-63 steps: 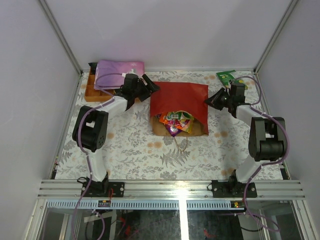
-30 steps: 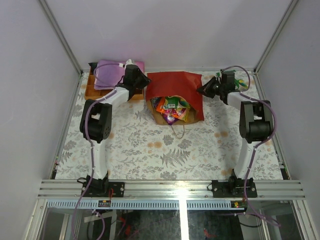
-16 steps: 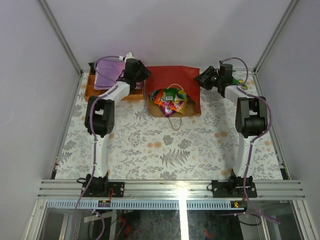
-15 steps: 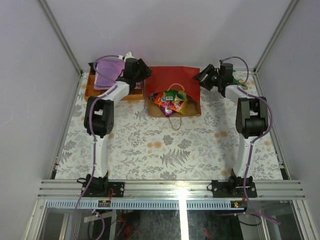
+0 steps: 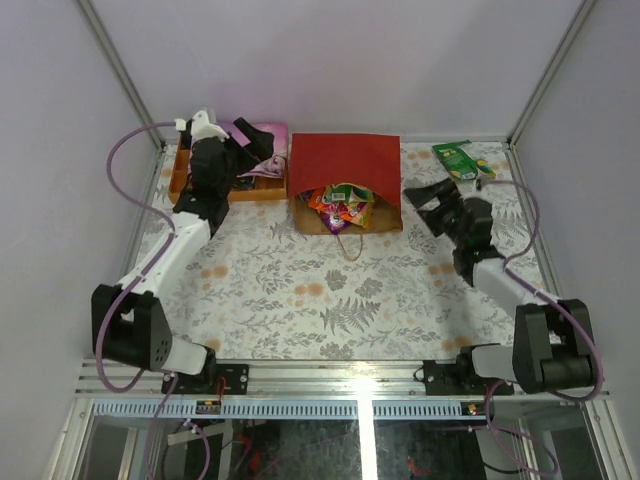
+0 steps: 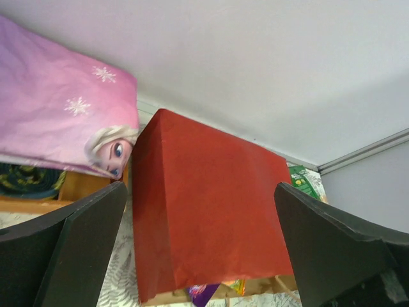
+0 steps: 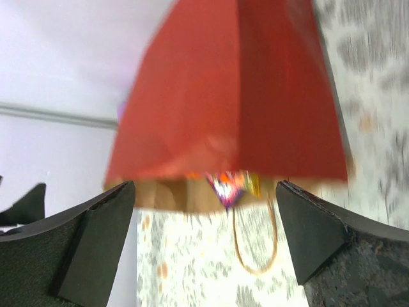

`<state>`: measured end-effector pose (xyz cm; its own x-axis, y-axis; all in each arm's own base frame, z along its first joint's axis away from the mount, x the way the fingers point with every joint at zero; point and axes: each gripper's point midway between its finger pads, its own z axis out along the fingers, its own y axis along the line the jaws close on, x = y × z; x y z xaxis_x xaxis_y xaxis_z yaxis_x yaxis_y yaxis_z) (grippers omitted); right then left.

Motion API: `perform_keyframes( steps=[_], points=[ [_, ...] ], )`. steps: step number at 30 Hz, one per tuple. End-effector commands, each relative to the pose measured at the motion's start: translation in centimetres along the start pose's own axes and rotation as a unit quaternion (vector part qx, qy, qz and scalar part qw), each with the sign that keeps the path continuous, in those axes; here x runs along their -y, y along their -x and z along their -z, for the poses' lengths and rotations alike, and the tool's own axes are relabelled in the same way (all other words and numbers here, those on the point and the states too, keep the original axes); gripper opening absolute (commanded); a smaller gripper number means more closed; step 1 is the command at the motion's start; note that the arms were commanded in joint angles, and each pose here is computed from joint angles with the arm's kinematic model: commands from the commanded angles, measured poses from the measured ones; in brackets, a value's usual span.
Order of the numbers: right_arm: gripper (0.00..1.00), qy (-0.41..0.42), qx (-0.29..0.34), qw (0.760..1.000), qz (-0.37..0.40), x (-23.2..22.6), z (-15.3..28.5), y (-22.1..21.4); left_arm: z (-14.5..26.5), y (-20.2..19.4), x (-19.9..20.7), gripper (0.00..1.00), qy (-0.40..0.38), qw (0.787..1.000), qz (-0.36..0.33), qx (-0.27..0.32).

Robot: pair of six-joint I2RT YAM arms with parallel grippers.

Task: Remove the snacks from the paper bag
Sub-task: Adjust the paper bag at the center of the board, then take out the snack from the paper bag.

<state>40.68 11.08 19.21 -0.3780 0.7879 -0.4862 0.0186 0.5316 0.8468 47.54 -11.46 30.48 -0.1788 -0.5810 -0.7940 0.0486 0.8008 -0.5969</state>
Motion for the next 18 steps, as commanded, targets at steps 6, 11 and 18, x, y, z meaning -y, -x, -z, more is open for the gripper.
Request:
perform_keyframes(
  steps=[6, 11, 18],
  points=[
    [1.00, 0.139, 0.063, 0.985, -0.077, -7.3, 5.0, -6.6, 3.6, -0.2, -1.2, 1.00, -0.007, 0.999, 0.015, 0.030],
    [0.89, 0.195, 0.020, 0.975, -0.104, -9.8, 2.4, -9.9, 3.9, -1.2, 0.0, 1.00, -0.041, 0.998, 0.039, 0.006],
    [0.74, 0.214, 0.003, 0.964, -0.160, -9.7, -2.7, -14.4, 5.1, -0.5, -0.1, 1.00, -0.039, 0.999, 0.034, 0.016]
  ],
)
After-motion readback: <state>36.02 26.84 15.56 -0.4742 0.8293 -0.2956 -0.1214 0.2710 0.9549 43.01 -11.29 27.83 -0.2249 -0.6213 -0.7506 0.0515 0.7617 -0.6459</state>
